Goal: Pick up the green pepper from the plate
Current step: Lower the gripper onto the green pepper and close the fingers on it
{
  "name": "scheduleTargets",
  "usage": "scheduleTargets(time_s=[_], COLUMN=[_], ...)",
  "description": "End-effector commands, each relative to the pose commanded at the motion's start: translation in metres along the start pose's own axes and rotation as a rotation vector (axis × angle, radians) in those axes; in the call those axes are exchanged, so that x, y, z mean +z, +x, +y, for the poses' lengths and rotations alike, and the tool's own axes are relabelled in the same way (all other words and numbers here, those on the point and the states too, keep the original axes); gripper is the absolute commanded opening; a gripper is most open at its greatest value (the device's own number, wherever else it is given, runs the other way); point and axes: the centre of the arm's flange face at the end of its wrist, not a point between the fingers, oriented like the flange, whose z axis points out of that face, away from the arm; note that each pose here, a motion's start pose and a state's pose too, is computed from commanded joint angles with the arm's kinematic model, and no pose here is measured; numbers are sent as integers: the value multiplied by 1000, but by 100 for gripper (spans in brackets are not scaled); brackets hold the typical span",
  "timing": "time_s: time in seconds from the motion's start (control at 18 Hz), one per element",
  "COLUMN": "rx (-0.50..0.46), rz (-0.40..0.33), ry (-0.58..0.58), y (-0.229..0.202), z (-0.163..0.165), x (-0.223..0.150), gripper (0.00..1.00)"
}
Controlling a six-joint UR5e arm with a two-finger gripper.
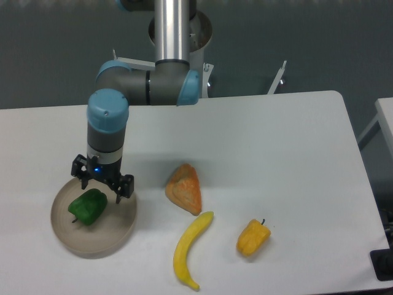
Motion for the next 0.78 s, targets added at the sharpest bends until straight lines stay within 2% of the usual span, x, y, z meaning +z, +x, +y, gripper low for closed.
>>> scheduleTargets(time_s=[0.78], rx=[37], rz=[8], ry=[-20], y=[11], z=[-4], x=[24], gripper=[100])
